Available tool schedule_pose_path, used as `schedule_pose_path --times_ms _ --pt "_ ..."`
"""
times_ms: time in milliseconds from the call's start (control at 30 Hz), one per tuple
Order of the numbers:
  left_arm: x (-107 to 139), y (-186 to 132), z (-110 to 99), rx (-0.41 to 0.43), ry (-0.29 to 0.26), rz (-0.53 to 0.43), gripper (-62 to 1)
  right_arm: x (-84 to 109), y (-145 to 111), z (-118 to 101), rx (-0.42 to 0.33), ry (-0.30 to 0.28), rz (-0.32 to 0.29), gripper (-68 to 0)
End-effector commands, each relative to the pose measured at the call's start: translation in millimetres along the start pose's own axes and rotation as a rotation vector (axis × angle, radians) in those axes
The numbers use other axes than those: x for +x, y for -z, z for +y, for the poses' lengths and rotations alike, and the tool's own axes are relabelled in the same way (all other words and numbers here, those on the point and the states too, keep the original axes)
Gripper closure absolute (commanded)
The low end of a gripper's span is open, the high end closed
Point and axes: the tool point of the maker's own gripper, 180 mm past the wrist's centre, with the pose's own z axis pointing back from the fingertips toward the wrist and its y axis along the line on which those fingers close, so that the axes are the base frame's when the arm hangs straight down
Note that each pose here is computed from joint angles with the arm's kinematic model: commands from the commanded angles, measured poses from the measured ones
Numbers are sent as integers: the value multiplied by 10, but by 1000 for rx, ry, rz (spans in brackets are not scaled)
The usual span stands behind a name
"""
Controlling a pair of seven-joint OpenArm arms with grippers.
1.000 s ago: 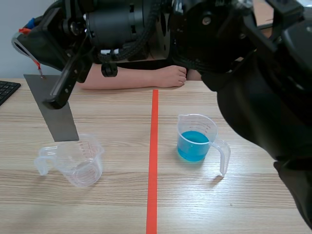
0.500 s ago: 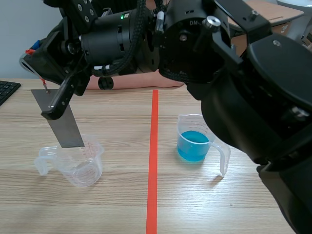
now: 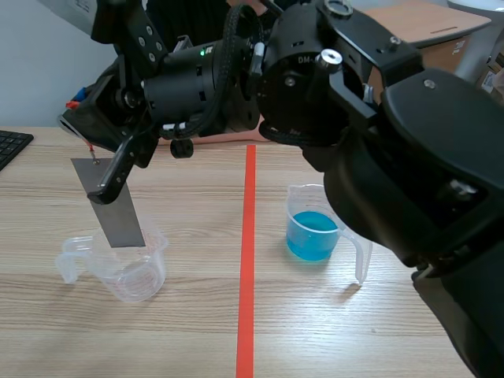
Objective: Do the redox reaction experiment.
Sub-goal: 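Put the plate into the left beaker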
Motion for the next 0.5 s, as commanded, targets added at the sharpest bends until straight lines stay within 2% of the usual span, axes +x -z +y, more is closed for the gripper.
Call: schedule_pose_path --times_ms 0,467 --pt "42 -3 -4 -2 4 -17 -623 122 25 -34 1 -14 -41 -15" --pt "41 -3 -5 -2 4 -17 -623 -318 207 100 42 -5 24 -15"
